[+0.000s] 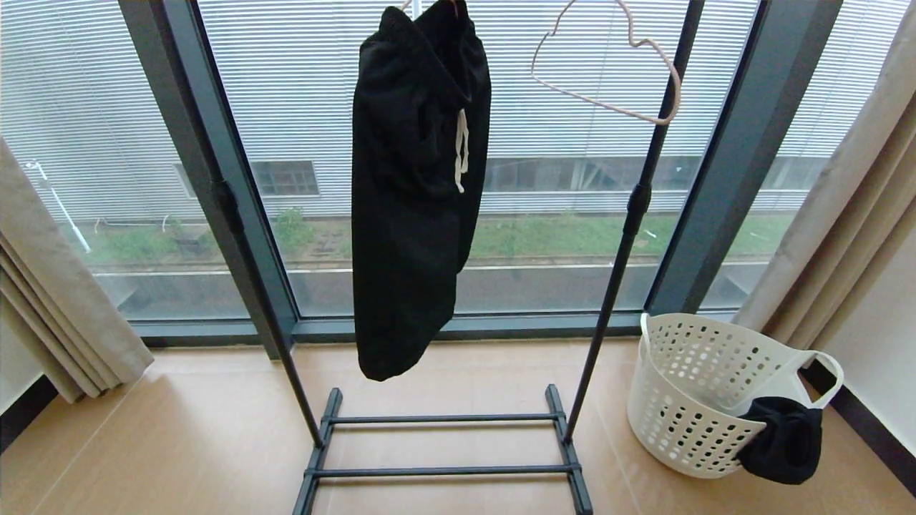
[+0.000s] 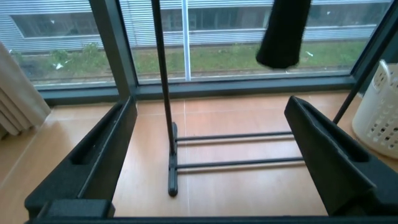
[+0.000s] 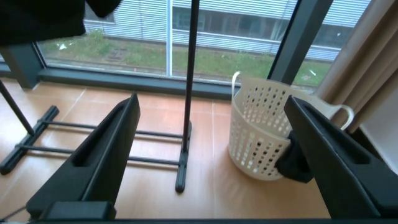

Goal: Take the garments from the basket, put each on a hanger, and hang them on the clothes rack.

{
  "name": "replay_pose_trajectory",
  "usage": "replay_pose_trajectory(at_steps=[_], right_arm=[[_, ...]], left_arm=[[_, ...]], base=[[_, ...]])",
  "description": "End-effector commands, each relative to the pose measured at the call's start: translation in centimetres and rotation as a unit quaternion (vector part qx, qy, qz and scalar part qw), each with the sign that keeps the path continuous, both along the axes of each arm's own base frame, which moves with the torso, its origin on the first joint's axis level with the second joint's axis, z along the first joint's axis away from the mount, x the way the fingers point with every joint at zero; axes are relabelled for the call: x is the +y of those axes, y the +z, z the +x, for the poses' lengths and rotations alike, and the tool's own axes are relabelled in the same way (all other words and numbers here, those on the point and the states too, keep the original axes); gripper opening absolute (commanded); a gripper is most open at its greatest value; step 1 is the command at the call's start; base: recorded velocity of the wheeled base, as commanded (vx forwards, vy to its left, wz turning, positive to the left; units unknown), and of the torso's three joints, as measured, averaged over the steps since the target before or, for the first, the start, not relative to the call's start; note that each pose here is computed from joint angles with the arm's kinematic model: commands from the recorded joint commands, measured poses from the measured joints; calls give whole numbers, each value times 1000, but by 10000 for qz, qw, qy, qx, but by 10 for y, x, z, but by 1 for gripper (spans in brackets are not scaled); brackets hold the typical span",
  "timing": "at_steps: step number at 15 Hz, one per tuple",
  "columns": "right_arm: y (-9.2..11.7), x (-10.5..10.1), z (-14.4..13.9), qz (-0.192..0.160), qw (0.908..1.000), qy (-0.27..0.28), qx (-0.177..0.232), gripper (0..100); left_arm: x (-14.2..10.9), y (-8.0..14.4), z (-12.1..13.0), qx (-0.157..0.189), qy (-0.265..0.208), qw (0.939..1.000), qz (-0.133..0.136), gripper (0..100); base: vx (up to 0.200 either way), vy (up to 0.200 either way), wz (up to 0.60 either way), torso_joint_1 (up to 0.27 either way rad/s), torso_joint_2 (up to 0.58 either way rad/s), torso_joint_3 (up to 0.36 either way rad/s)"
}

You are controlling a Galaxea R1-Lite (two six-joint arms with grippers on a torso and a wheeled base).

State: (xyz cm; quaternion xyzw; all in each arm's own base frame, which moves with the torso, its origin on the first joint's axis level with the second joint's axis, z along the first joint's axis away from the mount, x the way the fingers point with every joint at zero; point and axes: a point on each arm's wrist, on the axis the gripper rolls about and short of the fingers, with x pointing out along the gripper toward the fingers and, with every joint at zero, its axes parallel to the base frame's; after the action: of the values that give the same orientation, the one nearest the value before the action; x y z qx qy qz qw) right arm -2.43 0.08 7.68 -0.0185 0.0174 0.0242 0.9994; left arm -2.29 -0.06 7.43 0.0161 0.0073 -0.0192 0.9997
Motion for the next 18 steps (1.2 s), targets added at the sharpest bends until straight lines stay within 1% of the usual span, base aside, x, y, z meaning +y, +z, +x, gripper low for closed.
replay_pose_trajectory(at_steps=[1, 5, 13, 15, 18], right_arm=[[0, 0, 0, -11, 10000, 0, 5, 100], [0, 0, 0, -11, 10000, 8, 5, 100], [0, 0, 0, -3, 10000, 0, 5, 100], [0, 0, 0, -11, 10000, 0, 5, 100], [0, 0, 0, -11, 10000, 0, -3, 100]], left_arm=[[0, 0, 0, -8, -1, 10000, -1, 100], [0, 0, 0, -8, -1, 10000, 7, 100], [0, 0, 0, -8, -2, 10000, 22, 100], [0, 0, 0, -8, -2, 10000, 22, 100], [0, 0, 0, -8, -2, 10000, 22, 100]], base=[[0, 0, 0, -71, 442, 364], [0, 0, 0, -18, 151, 134], [0, 0, -600, 2, 10, 7], [0, 0, 0, 0, 0, 0], [0, -200, 0, 4, 4, 7]])
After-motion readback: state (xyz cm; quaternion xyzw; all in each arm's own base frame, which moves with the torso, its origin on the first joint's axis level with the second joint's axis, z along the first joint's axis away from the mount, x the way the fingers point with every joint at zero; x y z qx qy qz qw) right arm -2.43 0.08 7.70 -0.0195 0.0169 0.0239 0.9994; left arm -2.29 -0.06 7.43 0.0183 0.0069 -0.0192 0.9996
